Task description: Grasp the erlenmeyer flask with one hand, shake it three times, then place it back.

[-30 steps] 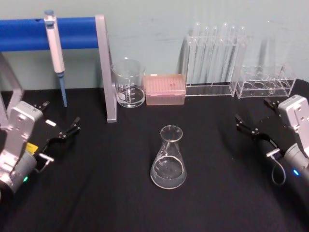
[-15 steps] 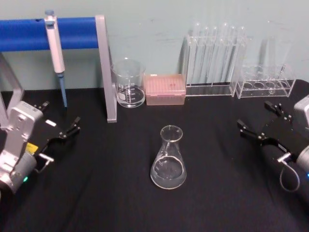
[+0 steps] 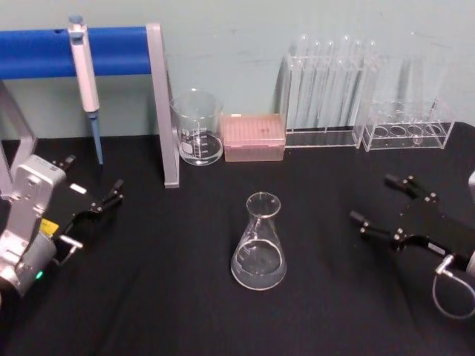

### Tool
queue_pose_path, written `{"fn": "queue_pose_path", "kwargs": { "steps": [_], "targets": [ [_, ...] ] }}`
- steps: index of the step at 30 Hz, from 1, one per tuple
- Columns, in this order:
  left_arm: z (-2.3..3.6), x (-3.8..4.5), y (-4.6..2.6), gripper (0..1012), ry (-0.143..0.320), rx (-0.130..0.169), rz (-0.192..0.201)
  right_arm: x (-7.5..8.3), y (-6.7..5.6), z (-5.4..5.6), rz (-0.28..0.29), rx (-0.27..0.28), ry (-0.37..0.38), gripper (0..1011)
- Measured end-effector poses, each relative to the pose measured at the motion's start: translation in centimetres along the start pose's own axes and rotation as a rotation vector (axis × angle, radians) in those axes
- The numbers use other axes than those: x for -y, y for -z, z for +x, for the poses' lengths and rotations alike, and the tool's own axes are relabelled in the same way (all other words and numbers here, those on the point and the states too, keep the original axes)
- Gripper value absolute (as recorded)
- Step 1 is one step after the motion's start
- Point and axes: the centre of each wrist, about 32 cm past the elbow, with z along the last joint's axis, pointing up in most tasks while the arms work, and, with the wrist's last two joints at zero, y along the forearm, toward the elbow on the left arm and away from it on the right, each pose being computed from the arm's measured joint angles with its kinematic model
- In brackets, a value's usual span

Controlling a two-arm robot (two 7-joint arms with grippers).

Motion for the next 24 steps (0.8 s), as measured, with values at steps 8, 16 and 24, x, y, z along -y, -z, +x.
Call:
{"fn": "queue_pose_path", "kwargs": {
  "steps": [8,16,24],
  "targets": [
    [0.00,0.00,0.00,1001,0.000,0.000,0.000,-0.8,-0.2,0.3,0.051,0.006,-0.151,1003],
    [0.00,0.00,0.00,1001,0.000,0.000,0.000,-2.7,-0.1,0.6,0.103,-0.009,-0.267,1003],
    [0.00,0.00,0.00,1001,0.000,0.000,0.000,-5.0,0.4,0.8,0.140,-0.059,-0.346,1003]
  ]
}}
